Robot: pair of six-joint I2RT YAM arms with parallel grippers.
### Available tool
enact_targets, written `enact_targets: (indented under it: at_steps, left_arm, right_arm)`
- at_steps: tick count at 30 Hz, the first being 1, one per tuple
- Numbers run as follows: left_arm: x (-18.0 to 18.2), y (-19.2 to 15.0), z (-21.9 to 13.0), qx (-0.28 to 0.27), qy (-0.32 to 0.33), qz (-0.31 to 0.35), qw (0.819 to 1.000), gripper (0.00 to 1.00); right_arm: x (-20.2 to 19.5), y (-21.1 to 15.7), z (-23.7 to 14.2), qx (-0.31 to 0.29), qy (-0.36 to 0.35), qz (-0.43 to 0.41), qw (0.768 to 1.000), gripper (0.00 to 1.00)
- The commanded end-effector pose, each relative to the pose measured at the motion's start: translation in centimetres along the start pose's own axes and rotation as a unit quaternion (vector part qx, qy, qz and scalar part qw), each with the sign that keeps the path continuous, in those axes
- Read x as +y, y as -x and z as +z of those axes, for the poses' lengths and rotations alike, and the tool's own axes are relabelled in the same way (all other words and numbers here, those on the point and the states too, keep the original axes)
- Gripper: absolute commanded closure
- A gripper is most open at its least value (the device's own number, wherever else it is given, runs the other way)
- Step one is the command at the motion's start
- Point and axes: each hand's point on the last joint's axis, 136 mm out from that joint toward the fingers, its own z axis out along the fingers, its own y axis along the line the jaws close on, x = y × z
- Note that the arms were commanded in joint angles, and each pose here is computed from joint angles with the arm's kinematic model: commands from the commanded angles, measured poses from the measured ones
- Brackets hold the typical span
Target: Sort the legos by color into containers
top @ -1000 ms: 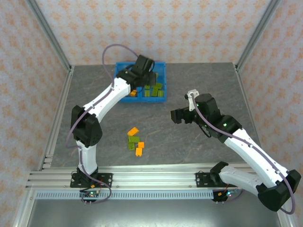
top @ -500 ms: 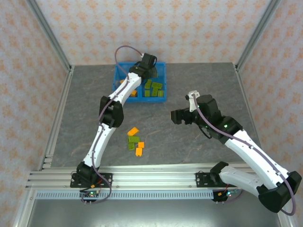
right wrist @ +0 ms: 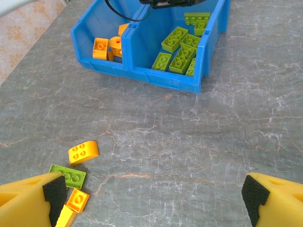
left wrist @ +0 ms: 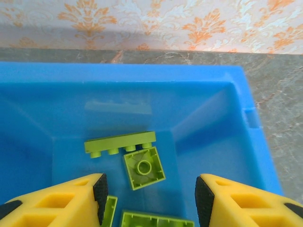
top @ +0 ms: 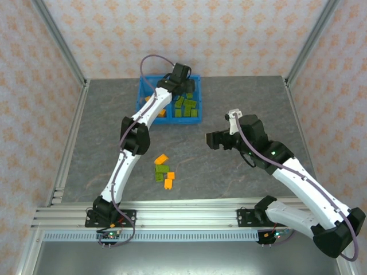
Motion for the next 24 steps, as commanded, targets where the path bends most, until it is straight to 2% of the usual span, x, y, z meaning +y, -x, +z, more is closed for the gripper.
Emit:
enact_targets:
  at_steps: [1,6,9,11,14,17,19,24]
  left_arm:
    - [-3.0,6.5,-10.0,-0.060,-0.043,-0.010,0.997,0.45]
    - [-2.8,6.1,-18.0,-0.079,-0.047,-0.004,0.996,0.45]
    - [-1.1,4.2,-23.2,-0.092,-0.029,0.004,0.995,0.45]
    - [0.3,1.7,-25.5,-0.086,-0.012,0.025,0.996,0.45]
    - [2.6,-3.6,-27.8,-0.040,-0.003,0.040,0.998,0.45]
    - [3.4,-9.6,-29.8,0.030,-0.045,0.032,0.998,0.45]
    - [3.2,-13.4,-31.2,0.079,-0.089,0.010,0.993,0.45]
    - [4.3,-21.1,-32.3,0.165,-0.124,-0.082,0.975,0.43]
  right_arm:
    - [-0.2,0.5,1.0,-0.012,-0.007,0.005,1.000,0.03]
    - [-0.6,0.5,3.5,-0.006,-0.018,0.009,1.000,0.02]
    - [-0.6,0.5,5.4,0.004,-0.019,0.006,1.000,0.01]
    - [-0.4,0.7,6.2,0.005,-0.016,0.002,1.000,0.01]
    - [-0.5,0.4,8.2,0.022,-0.019,-0.008,1.000,0.01]
    - [-0.2,0.2,9.4,0.034,-0.011,-0.015,0.999,0.01]
    - [-0.1,0.0,10.2,0.042,-0.007,-0.018,0.999,0.01]
    - [0.5,-0.5,11.4,0.058,0.011,-0.015,0.998,0.02]
